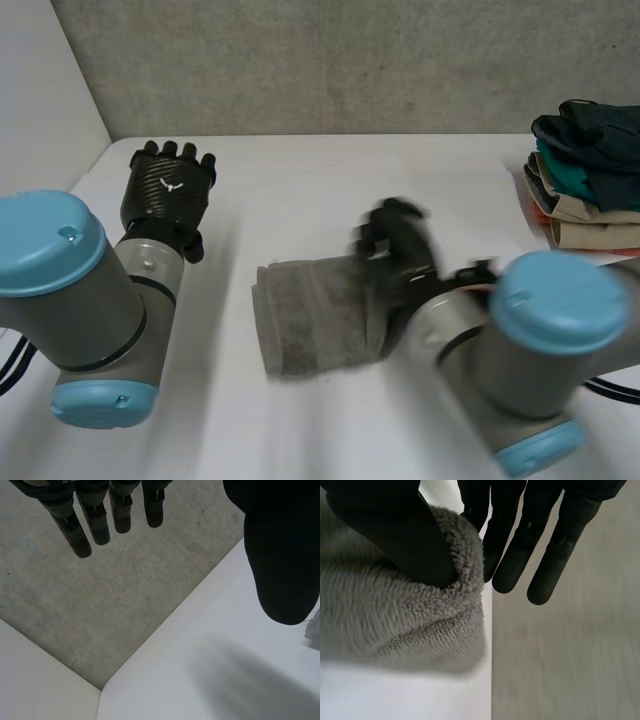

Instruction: Fold the laundry.

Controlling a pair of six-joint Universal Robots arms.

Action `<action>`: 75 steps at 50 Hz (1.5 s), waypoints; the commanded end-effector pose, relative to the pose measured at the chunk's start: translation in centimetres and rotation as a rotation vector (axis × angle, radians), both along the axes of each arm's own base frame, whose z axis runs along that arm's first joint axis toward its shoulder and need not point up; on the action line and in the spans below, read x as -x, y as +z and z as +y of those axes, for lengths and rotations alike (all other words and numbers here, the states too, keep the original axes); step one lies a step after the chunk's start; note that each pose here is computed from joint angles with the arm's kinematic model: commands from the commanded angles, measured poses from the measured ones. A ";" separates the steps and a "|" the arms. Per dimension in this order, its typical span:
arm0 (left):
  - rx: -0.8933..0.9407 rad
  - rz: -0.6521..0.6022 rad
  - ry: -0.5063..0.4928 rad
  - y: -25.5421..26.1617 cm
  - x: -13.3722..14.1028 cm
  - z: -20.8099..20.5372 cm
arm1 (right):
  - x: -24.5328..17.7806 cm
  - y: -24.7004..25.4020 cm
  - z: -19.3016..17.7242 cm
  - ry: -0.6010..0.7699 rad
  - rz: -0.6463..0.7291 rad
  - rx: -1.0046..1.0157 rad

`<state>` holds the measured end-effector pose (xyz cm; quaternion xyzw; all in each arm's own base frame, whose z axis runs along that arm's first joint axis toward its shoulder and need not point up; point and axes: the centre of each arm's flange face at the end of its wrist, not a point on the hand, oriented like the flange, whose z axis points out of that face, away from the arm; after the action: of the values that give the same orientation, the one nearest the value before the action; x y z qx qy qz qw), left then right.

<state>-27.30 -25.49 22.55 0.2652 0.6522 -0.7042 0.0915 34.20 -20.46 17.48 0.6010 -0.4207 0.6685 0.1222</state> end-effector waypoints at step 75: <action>-0.355 0.214 -0.727 6.5 6.9 4.1 | -0.6 -5.2 4.4 -0.018 -0.362 -0.655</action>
<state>-33.89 -21.79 29.24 0.3865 0.6365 -0.6223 -0.2412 34.45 -16.48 14.74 0.4658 -0.6396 0.5928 -0.1499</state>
